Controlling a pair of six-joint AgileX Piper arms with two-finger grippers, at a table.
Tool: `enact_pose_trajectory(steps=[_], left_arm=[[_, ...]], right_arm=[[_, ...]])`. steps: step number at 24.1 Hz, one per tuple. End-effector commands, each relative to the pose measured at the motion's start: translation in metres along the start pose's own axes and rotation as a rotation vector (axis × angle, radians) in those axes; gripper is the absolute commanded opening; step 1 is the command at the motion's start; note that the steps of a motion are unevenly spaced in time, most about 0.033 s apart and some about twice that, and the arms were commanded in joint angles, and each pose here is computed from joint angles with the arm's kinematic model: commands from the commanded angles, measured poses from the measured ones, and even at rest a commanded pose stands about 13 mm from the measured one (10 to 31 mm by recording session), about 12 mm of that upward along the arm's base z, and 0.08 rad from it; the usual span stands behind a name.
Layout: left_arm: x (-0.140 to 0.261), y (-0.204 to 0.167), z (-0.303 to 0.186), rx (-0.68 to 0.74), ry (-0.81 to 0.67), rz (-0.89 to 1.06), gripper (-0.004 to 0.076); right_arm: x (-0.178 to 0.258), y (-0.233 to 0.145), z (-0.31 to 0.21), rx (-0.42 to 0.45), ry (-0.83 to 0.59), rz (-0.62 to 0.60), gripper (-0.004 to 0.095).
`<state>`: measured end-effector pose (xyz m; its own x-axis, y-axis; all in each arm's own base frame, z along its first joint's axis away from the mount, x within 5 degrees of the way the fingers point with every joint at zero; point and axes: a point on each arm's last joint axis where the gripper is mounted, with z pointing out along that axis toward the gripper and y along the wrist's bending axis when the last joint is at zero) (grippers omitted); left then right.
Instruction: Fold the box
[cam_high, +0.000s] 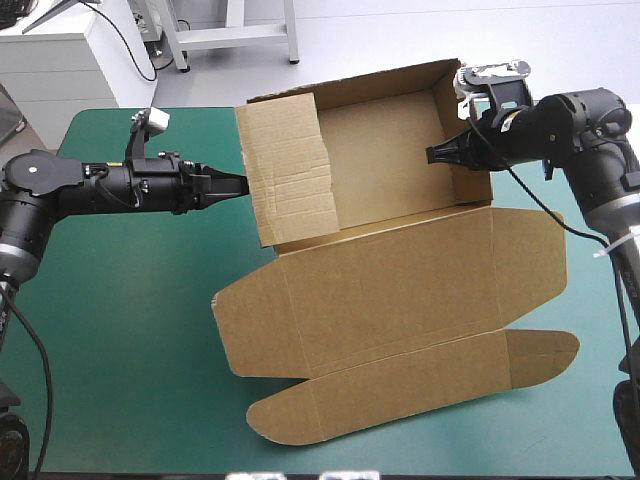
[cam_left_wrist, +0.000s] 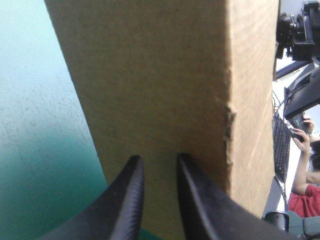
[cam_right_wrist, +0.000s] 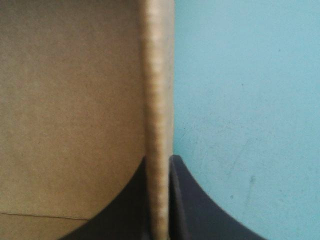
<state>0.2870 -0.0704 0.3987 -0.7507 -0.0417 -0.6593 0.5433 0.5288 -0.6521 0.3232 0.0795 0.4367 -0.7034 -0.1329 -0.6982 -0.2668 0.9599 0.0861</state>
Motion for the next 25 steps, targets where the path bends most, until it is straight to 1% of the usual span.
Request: enact_pose_trajectory(steps=[1, 3, 4, 5, 8, 9, 12, 15, 17, 18, 21, 25], left_arm=[[-0.011, -0.028, -0.01, 0.109, -0.108, 0.01, 0.0409], [-0.012, -0.031, -0.011, 0.147, -0.125, -0.007, 0.0533], [-0.012, -0.033, -0.011, 0.17, -0.128, -0.016, 0.0575], [-0.012, -0.035, -0.012, 0.191, -0.125, -0.022, 0.0596], [-0.01, -0.038, -0.012, 0.219, -0.096, -0.019, 0.06], [-0.008, -0.036, -0.011, 0.207, -0.08, -0.014, 0.06], [-0.013, -0.031, -0.01, 0.174, -0.126, -0.03, 0.06], [-0.013, -0.031, -0.006, 0.171, -0.118, -0.04, 0.06], [-0.014, -0.031, 0.002, 0.122, -0.135, -0.072, 0.06], [-0.014, -0.032, 0.007, 0.072, -0.151, -0.086, 0.06], [-0.011, -0.038, 0.018, -0.01, -0.153, -0.075, 0.06], [-0.007, -0.042, 0.031, -0.128, -0.155, -0.066, 0.06]], right_arm=[[-0.011, 0.002, -0.024, -0.008, -0.13, 0.014, -0.0002], [-0.011, 0.001, -0.024, -0.007, -0.13, 0.014, -0.0002], [-0.011, 0.001, -0.024, -0.007, -0.13, 0.014, -0.0002], [-0.011, 0.001, -0.024, -0.007, -0.13, 0.014, -0.0002], [-0.011, 0.001, -0.024, -0.008, -0.13, 0.024, -0.0002], [-0.011, 0.001, -0.024, -0.009, -0.13, 0.036, -0.0002], [-0.011, 0.002, -0.024, -0.01, -0.132, 0.04, -0.0002], [-0.011, 0.003, -0.025, -0.018, -0.134, 0.05, -0.0002], [-0.011, 0.005, -0.025, -0.029, -0.132, 0.055, -0.0002], [-0.011, 0.007, -0.025, -0.029, -0.128, 0.069, -0.0002], [-0.011, 0.012, -0.025, -0.027, -0.134, 0.058, -0.0001], [-0.01, 0.02, -0.024, 0.006, -0.135, 0.027, -0.0001]])
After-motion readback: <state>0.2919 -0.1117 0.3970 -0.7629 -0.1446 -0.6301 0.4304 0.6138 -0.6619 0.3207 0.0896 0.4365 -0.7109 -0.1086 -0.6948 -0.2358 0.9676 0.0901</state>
